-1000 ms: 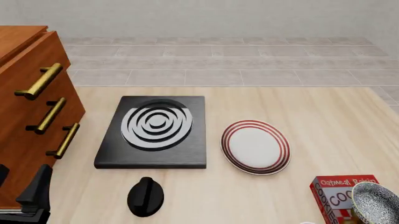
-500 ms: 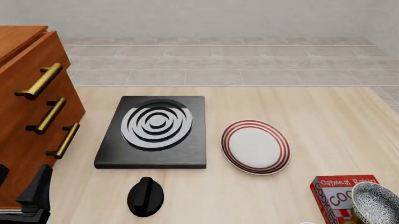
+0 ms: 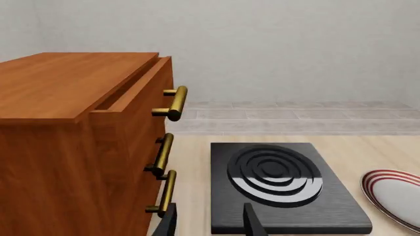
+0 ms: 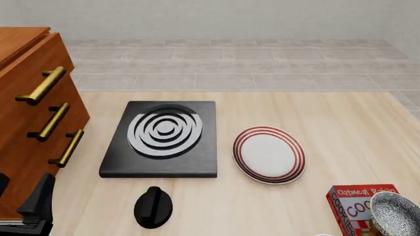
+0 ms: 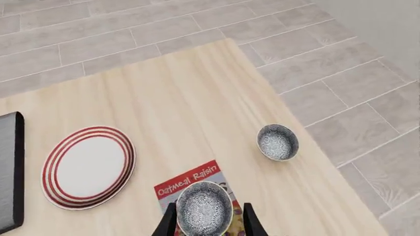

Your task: Pick the akita bowl on the cookies box and place it on the plate.

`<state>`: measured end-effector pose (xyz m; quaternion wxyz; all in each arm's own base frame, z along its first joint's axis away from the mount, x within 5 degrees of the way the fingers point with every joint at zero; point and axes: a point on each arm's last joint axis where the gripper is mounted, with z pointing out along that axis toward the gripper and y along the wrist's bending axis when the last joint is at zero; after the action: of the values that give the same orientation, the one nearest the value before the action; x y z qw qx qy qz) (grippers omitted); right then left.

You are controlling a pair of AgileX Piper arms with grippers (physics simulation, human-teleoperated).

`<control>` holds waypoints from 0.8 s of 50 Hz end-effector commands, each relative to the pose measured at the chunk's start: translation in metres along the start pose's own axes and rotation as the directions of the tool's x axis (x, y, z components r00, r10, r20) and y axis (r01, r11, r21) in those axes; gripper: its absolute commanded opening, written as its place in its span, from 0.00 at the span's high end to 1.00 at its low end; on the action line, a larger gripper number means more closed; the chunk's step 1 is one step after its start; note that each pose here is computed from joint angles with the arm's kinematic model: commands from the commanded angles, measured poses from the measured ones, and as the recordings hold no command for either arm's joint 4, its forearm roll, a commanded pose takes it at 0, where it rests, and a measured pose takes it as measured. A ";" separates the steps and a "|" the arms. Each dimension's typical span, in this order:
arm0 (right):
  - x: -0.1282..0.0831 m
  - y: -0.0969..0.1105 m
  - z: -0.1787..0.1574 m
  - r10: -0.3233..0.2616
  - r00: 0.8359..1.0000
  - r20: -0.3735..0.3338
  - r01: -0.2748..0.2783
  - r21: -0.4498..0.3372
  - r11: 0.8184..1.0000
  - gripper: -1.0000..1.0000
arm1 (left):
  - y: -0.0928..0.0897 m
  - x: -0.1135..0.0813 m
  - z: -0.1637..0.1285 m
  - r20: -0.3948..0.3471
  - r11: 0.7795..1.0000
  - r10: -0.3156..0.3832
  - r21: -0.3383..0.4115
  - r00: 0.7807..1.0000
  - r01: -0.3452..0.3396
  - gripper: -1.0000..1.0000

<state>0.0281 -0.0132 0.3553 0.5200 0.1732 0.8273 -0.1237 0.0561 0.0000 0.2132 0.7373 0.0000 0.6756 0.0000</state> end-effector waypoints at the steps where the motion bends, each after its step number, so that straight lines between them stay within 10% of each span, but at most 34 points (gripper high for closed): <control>1: 0.010 -0.001 0.011 0.034 0.999 -0.017 -0.034 0.025 0.999 0.00 | 0.000 0.000 0.000 0.000 1.000 0.000 0.000 1.000 0.000 0.00; 40: 0.031 -0.008 0.053 0.072 0.995 -0.072 -0.064 0.117 0.991 0.00 | 0.000 0.000 0.000 0.000 1.000 0.000 0.000 1.000 0.000 0.00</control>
<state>0.0501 -0.0308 0.3146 0.4896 0.2282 0.8294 -0.1423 0.0561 0.0000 0.2132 0.7373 0.0000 0.6756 0.0000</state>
